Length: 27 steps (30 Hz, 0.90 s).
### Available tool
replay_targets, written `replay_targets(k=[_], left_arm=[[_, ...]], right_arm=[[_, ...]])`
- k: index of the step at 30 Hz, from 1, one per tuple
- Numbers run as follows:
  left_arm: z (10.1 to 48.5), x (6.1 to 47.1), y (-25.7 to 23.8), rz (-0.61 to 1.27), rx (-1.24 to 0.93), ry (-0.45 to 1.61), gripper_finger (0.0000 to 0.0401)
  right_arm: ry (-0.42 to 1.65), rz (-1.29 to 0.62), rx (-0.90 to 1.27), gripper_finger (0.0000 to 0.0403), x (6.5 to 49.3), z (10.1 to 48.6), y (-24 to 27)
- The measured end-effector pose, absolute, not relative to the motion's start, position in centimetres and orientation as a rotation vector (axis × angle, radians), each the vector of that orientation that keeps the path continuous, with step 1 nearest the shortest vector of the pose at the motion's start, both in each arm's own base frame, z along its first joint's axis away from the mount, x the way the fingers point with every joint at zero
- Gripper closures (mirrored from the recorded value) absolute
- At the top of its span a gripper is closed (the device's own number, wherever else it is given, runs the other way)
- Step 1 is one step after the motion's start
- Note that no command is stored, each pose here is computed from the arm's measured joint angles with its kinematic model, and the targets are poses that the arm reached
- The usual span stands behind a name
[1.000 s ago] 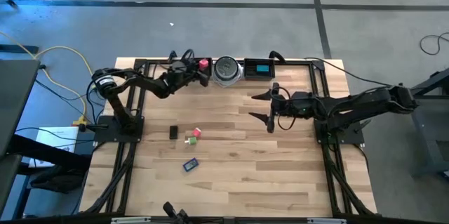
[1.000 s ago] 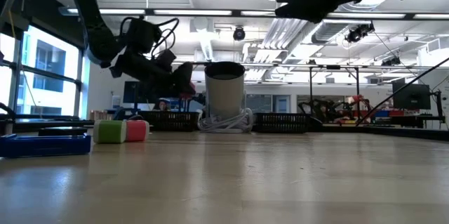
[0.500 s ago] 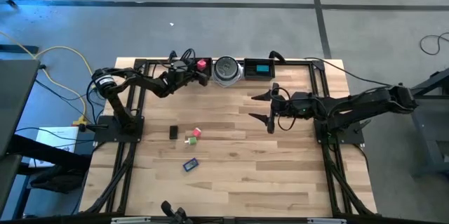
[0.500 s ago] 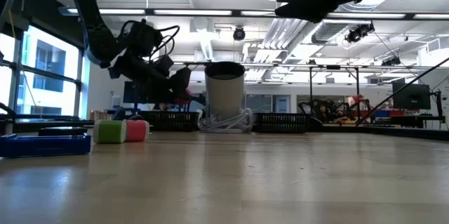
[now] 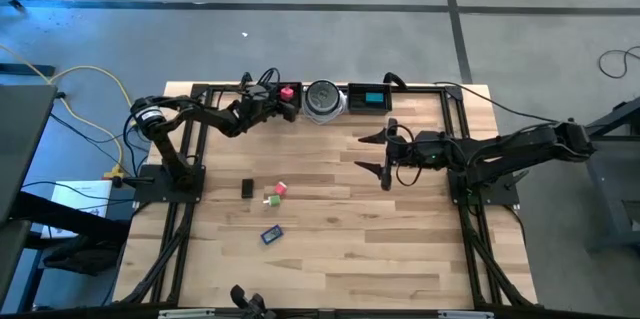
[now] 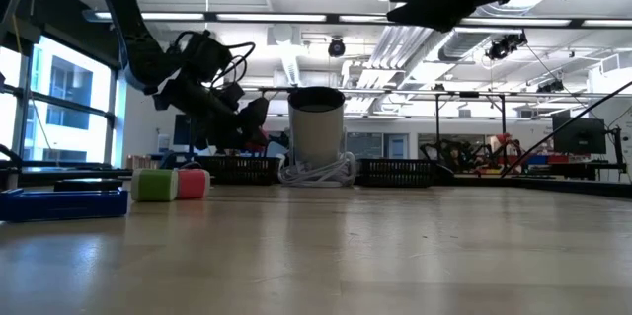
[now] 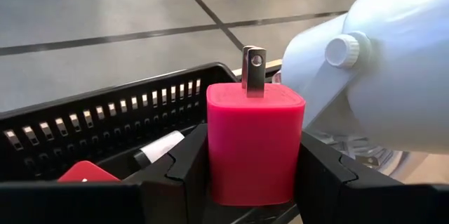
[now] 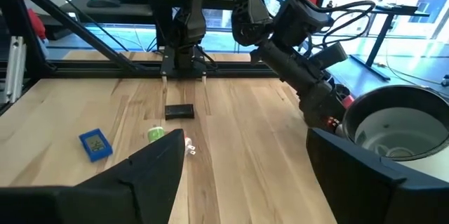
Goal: Pick & Place Office items
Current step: Put the right pink charger adapter into the left black basket
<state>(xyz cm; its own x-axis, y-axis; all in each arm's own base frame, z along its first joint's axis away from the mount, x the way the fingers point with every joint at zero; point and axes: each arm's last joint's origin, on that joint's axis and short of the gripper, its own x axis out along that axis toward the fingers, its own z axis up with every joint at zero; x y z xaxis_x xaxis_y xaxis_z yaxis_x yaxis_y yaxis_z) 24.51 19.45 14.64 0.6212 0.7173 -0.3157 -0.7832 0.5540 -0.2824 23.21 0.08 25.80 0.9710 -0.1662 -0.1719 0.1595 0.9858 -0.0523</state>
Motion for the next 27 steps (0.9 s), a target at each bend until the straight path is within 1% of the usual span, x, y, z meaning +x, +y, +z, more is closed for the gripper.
replay_targets(k=[4,10,24,27], left_arm=[[14.58,24.5,19.44,0.893,-0.421,0.178,0.0253],[14.47,24.47,19.42,0.895,-0.423,0.191,0.0226],[14.58,24.51,19.43,0.89,-0.41,0.184,0.0217],[14.62,24.59,19.38,0.86,-0.415,0.183,0.0209]], right_arm=[[0.177,-0.154,-0.037,0.0117,23.21,25.8,0.11],[0.175,-0.152,-0.037,0.0117,23.22,25.84,0.11],[0.175,-0.151,-0.037,0.0117,23.22,25.84,0.12],[0.176,-0.15,-0.037,0.0117,23.22,25.84,0.12]])
